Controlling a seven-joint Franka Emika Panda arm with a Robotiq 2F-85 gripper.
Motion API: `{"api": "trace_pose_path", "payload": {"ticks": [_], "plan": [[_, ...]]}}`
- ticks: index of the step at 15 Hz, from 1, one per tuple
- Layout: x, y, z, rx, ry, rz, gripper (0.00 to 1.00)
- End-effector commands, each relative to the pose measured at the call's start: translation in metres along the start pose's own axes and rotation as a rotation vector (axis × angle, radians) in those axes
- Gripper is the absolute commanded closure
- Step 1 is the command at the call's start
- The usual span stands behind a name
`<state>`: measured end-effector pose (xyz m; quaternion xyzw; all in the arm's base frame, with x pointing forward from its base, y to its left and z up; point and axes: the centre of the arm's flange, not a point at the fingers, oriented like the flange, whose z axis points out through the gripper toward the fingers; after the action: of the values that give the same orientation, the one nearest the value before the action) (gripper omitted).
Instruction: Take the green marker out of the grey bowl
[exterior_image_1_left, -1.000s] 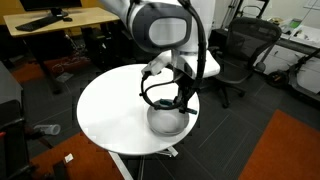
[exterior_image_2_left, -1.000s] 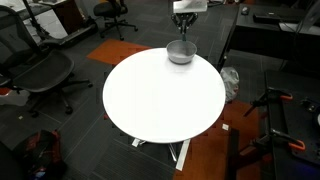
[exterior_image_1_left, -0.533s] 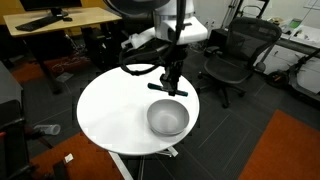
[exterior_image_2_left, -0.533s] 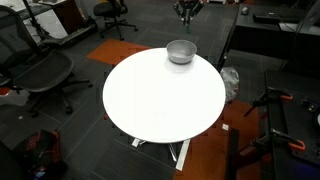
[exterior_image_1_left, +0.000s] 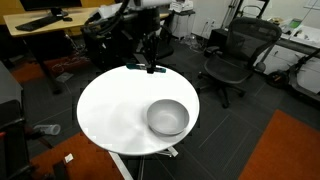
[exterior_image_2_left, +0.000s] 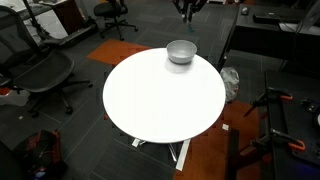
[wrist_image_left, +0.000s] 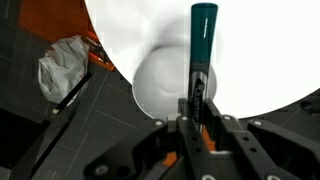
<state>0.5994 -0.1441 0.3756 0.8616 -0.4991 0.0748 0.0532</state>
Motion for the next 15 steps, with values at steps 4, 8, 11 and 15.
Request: {"api": "trace_pose_path", "payload": {"ticks": [4,8,11,15], "plan": [[-0.077,-0.002,-0.025,0.091,0.002,-0.130,0.95],[-0.116,-0.018,-0.013,0.126,0.004,-0.224,0.95],[-0.135,-0.029,0.003,0.146,-0.011,-0.264,0.95],[-0.148,-0.042,0.028,0.134,-0.033,-0.291,0.95]]}}
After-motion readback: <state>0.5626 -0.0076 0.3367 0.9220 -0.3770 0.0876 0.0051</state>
